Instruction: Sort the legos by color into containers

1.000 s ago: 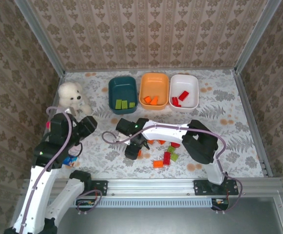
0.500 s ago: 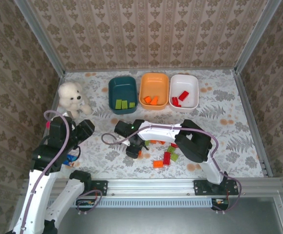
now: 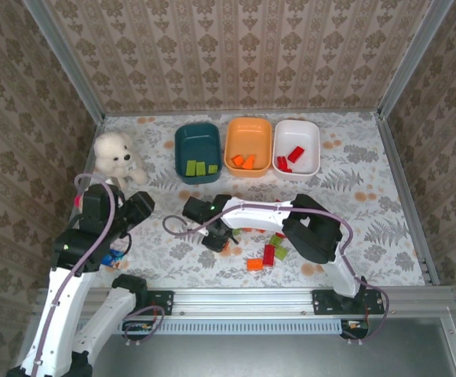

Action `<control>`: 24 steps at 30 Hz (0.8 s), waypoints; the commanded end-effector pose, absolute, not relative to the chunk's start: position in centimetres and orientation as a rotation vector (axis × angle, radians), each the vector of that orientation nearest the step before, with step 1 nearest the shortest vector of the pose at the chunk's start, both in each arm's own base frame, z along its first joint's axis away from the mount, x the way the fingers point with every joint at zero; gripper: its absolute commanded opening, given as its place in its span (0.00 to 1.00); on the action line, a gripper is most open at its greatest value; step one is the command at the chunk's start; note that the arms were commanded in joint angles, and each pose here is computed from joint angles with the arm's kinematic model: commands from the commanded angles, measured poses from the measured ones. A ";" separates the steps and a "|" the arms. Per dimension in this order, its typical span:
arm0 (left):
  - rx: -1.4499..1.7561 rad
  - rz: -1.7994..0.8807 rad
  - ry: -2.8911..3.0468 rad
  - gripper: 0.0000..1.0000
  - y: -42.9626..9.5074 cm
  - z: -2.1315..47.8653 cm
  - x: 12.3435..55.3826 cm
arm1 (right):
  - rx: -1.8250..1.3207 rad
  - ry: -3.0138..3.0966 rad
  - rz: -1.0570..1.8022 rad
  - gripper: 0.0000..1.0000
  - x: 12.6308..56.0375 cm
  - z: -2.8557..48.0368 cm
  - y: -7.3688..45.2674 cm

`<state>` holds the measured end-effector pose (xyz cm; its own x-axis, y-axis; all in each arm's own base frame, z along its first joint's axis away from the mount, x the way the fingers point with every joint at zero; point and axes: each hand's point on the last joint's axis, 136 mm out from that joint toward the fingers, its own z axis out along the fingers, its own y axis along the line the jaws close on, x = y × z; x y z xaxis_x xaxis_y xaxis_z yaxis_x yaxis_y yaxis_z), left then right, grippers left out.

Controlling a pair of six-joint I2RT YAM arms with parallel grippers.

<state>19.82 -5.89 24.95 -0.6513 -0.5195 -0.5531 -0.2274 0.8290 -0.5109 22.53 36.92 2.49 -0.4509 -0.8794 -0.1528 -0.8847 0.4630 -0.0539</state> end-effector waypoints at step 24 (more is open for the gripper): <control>0.004 -0.882 2.433 0.60 -21.3 22.6 27.3 | 0.075 2.612 -0.009 0.29 50.3 12.6 21.3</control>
<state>26.13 -19.45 20.43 -0.8749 -0.1926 -0.4444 0.0992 0.8269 -0.5535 50.42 22.73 13.81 -0.8408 -0.0185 -0.5410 -0.0599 0.9964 0.0592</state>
